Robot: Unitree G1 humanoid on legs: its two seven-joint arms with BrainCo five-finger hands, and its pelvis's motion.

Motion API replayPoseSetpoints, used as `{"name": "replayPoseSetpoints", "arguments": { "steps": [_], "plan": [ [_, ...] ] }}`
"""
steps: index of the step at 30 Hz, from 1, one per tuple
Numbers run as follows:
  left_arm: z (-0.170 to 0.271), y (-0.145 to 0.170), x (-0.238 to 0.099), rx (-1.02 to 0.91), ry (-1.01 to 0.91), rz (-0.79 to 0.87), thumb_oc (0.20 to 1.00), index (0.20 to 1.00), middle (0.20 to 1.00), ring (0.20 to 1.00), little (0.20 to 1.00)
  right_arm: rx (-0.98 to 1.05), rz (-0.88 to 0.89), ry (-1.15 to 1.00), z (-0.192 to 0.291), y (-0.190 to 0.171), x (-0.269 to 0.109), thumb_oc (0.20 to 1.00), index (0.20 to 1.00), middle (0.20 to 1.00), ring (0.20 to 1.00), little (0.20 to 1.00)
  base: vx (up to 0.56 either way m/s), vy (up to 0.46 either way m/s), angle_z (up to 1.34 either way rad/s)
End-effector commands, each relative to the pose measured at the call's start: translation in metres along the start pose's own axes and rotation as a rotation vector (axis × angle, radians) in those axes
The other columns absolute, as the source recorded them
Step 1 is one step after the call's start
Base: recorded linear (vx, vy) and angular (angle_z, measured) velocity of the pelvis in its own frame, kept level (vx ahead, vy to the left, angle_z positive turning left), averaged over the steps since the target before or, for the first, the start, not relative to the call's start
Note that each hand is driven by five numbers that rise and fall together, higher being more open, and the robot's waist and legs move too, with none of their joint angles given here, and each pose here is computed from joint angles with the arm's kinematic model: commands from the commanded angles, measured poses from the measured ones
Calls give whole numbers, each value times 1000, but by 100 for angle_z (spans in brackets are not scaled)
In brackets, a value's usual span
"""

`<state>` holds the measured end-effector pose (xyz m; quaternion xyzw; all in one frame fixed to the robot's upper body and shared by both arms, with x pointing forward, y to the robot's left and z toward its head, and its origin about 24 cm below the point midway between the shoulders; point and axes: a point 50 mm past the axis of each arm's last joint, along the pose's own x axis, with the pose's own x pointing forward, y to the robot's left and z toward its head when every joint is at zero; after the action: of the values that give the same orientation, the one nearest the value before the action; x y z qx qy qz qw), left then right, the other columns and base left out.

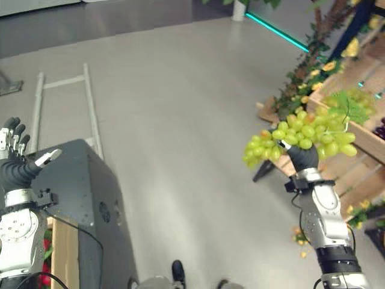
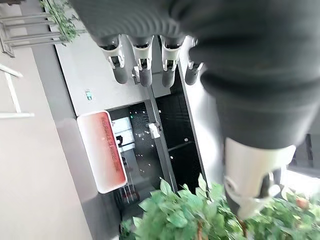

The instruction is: Pick up the fruits from the basket on one side to the basket on the other side

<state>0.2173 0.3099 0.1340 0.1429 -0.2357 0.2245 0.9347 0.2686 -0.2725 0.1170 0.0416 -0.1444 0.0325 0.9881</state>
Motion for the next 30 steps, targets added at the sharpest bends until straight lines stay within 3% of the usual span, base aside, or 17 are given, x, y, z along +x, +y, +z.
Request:
{"name": "replayPoseSetpoints", "arguments": {
  "steps": [1,17,30],
  "plan": [
    [29,6,13,-57,-173,19,1000,1000,1000,1000,1000,-110,-16,-241,51,-5,17,200,200,200,200,200,119,-252,-22],
    [20,-35,11,-284,-118,-70,1000,1000,1000,1000,1000,-135,-84,-258,51,-10,6,200,200,200,200,200,127,-364,-11],
    [15,-30,3,-193,-111,-72,1000,1000,1000,1000,1000,-142,-108,-214,34,-5,8,200,200,200,200,200,245,121,-55]
  ]
}}
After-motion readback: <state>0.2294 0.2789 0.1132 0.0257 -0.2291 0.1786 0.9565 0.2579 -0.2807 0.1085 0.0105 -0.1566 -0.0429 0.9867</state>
